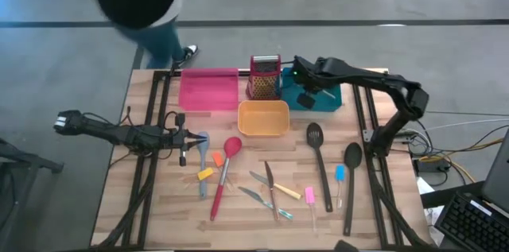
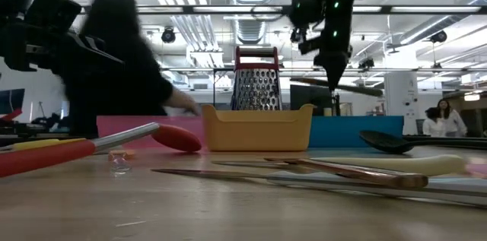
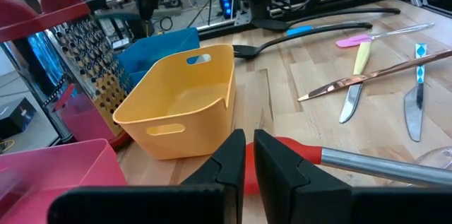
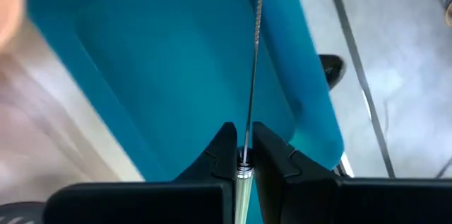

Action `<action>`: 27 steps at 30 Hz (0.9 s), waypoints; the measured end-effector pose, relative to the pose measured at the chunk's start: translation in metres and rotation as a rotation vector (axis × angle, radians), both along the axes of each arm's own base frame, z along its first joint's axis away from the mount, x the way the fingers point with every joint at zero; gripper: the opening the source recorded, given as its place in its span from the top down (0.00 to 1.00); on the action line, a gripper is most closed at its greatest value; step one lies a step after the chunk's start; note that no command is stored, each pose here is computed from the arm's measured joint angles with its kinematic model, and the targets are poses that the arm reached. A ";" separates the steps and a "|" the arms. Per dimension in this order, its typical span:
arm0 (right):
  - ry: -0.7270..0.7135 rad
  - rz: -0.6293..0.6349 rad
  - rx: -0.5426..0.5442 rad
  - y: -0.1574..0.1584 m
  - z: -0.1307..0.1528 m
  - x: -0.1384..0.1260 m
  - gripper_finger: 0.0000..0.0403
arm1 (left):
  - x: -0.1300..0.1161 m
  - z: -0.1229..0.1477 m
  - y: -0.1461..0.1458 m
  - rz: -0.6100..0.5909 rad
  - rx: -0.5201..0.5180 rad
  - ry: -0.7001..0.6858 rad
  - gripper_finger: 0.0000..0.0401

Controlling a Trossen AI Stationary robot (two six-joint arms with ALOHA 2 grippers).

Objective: Pick & Place Kitchen Items
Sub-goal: Put the green table knife into the blue bin

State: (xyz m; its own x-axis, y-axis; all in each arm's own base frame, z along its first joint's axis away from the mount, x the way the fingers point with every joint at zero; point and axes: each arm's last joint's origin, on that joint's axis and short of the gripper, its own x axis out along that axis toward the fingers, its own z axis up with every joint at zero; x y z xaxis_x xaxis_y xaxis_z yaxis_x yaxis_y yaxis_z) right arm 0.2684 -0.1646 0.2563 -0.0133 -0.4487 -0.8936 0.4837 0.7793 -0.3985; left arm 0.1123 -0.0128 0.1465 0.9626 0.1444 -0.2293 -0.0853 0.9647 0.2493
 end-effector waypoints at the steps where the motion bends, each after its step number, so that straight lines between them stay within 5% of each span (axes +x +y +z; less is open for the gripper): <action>1: 0.017 -0.002 0.012 -0.003 -0.006 0.001 0.97 | 0.000 0.000 0.000 0.000 0.000 0.000 0.91; 13: 0.139 -0.024 0.141 -0.030 -0.061 0.011 0.97 | 0.000 0.000 0.000 0.000 0.000 0.000 0.91; 27: 0.059 -0.053 0.198 -0.048 -0.074 0.009 0.97 | 0.000 0.000 0.000 0.001 0.000 0.000 0.91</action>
